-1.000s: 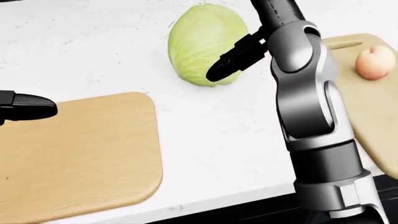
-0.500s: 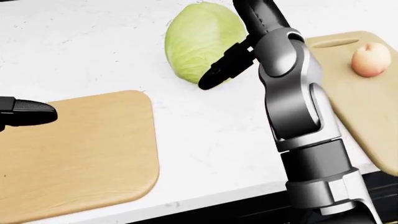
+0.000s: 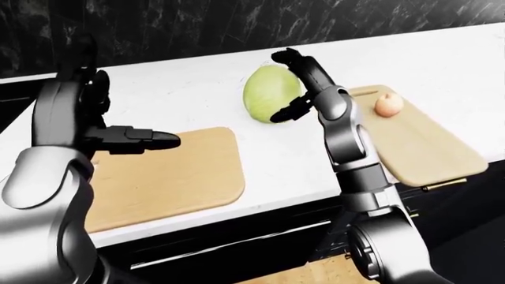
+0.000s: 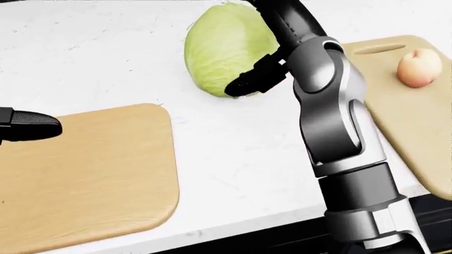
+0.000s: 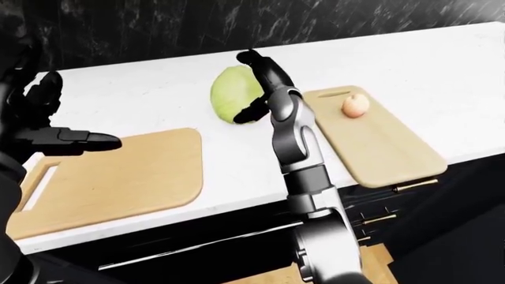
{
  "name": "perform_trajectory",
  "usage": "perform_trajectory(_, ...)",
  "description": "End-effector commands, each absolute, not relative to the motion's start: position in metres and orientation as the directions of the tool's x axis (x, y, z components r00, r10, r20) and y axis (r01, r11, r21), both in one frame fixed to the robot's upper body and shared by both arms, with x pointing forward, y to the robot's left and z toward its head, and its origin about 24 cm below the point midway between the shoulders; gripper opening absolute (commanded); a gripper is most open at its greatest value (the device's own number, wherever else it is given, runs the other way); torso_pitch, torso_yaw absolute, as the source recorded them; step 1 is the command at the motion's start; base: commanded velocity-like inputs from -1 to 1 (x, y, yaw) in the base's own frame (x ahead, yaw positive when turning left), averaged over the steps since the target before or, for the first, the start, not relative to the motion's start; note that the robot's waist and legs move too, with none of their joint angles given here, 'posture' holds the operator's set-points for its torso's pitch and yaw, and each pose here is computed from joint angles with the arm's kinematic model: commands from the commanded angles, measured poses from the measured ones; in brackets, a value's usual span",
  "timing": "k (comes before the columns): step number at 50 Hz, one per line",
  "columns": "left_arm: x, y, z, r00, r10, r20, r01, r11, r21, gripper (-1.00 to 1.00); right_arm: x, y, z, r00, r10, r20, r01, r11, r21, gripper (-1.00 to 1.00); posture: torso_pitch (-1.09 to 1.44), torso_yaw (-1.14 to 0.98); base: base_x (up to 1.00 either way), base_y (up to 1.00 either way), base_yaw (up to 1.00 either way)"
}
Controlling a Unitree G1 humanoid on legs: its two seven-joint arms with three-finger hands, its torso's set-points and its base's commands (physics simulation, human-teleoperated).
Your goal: Place the apricot and the cabbage on separate cutting boards.
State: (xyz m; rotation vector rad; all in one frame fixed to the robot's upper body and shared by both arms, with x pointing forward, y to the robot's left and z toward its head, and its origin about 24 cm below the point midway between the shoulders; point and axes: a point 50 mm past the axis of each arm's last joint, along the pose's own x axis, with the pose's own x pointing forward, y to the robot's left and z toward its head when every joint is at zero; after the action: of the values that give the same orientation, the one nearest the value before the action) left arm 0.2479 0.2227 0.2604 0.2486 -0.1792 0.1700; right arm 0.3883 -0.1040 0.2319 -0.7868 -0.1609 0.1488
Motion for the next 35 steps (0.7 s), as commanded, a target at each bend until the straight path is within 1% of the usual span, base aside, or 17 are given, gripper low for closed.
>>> perform_trajectory(1,0.242,0.223,0.273,0.95,0.147,0.275,-0.215,0.948,0.234,1.0,0.384,-0.098,0.252,0.96,0.229,0.161,-0.04,0.684,-0.729,0.41,0.0,0.0,0.0,0.0,0.0)
perform_trajectory(11,0.239,0.224,0.274,0.947,0.155,0.28,-0.223,0.947,0.231,1.0,0.38,-0.097,0.248,0.957,0.248,0.15,-0.054,0.661,-0.749,0.24,0.0,0.0,0.0,0.0,0.0)
perform_trajectory(19,0.238,0.224,0.275,0.947,0.156,0.281,-0.224,0.947,0.231,1.0,0.375,-0.092,0.244,0.949,0.281,0.139,-0.071,0.623,-0.779,0.15,0.0,0.0,0.0,0.0,0.0)
perform_trajectory(22,0.237,0.225,0.274,0.947,0.158,0.28,-0.226,0.946,0.232,1.0,0.375,-0.091,0.245,0.947,0.287,0.144,-0.069,0.62,-0.781,-0.04,0.0,0.0,0.0,0.0,0.0)
perform_trajectory(26,0.237,0.225,0.276,0.946,0.157,0.282,-0.226,0.946,0.231,1.0,0.374,-0.092,0.249,0.945,0.287,0.155,-0.061,0.621,-0.782,-0.16,0.0,0.0,0.0,0.0,0.0)
perform_trajectory(32,0.237,0.224,0.278,0.946,0.156,0.284,-0.226,0.946,0.233,1.0,0.372,-0.092,0.259,0.942,0.278,0.188,-0.035,0.638,-0.77,-0.51,0.0,0.0,0.0,0.0,0.0)
perform_trajectory(35,0.237,0.225,0.28,0.945,0.156,0.286,-0.227,0.945,0.234,1.0,0.372,-0.093,0.261,0.941,0.278,0.192,-0.032,0.639,-0.769,-0.58,0.0,0.0,0.0,0.0,0.0)
